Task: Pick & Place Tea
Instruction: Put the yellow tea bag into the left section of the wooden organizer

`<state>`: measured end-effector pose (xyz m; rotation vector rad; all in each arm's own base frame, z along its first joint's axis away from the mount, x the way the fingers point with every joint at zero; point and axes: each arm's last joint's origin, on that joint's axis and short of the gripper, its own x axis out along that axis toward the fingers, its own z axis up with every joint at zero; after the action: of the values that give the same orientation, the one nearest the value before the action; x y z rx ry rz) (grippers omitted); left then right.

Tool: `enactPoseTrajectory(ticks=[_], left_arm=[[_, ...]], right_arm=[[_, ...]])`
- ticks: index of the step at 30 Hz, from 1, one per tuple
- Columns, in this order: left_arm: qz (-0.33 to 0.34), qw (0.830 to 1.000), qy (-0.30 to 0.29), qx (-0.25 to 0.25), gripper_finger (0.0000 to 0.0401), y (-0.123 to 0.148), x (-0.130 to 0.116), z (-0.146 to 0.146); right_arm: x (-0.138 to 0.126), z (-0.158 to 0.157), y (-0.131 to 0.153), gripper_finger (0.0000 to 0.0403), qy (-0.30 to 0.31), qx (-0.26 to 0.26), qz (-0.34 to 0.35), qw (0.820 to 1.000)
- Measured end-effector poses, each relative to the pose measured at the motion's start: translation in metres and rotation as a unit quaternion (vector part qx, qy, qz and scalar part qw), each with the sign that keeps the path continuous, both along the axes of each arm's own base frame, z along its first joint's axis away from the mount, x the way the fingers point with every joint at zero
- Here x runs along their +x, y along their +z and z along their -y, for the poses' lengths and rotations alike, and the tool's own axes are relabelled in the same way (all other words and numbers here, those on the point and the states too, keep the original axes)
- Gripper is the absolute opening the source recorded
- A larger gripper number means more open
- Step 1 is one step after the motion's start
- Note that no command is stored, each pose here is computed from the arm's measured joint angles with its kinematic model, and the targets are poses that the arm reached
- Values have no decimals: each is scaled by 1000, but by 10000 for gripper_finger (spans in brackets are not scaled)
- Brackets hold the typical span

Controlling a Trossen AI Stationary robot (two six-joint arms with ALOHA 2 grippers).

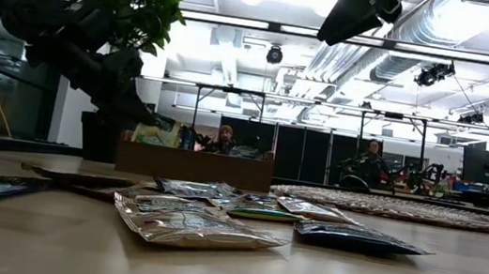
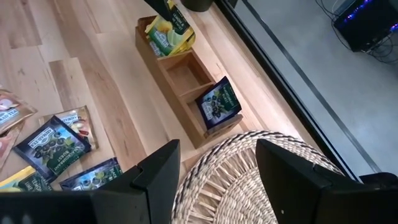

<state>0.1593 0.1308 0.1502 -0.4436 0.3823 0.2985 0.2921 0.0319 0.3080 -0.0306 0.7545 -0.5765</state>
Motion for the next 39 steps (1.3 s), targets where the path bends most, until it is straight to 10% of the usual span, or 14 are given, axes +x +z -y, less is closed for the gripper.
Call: enactPoseTrajectory(ticks=[21, 39], left_arm=[[-5, 999, 29, 16, 161, 1, 0, -2], [79, 993, -58, -70, 9, 26, 12, 30]], right_arm=[[0, 0, 0, 206, 8, 12, -2, 1000], [22, -9, -31, 206, 69, 91, -57, 992]])
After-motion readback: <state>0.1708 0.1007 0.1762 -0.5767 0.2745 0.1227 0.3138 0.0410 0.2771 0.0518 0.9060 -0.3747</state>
